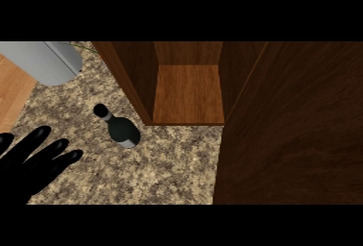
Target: Pick up the wine, place it into the cabinet and close the cabinet
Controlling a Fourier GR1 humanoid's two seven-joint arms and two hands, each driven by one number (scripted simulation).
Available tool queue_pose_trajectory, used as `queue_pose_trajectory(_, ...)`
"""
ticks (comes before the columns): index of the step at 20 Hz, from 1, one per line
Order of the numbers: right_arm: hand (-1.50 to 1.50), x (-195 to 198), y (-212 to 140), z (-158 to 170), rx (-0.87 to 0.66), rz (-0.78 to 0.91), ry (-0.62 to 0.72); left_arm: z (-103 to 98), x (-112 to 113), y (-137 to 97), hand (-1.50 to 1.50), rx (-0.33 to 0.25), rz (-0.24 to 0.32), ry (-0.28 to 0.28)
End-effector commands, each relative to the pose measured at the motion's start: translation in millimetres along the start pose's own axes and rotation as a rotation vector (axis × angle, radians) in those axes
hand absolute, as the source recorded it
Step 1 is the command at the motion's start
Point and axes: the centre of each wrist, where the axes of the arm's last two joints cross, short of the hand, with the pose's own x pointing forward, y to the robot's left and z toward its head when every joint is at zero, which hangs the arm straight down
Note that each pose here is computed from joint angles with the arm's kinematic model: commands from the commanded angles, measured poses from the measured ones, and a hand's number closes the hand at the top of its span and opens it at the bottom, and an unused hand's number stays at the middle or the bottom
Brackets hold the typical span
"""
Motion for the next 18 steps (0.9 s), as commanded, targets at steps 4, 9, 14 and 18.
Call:
queue_pose_trajectory(4, -1.5, 21, -1, 2, 0.015, -0.04, -0.038, -11, -4, 17, -1.5, 0.091, -0.001, 0.035)
queue_pose_trajectory(9, -1.5, 16, 7, 7, 0.012, -0.037, -0.022, -7, -11, 51, -1.5, 0.143, -0.062, 0.039)
queue_pose_trajectory(14, -1.5, 18, 12, 3, 0.016, -0.048, -0.029, 4, -19, 69, -1.5, 0.23, -0.103, 0.017)
queue_pose_trajectory(18, -1.5, 18, 8, -8, 0.029, -0.034, -0.035, -7, -29, 97, -1.5, 0.27, -0.145, 0.029)
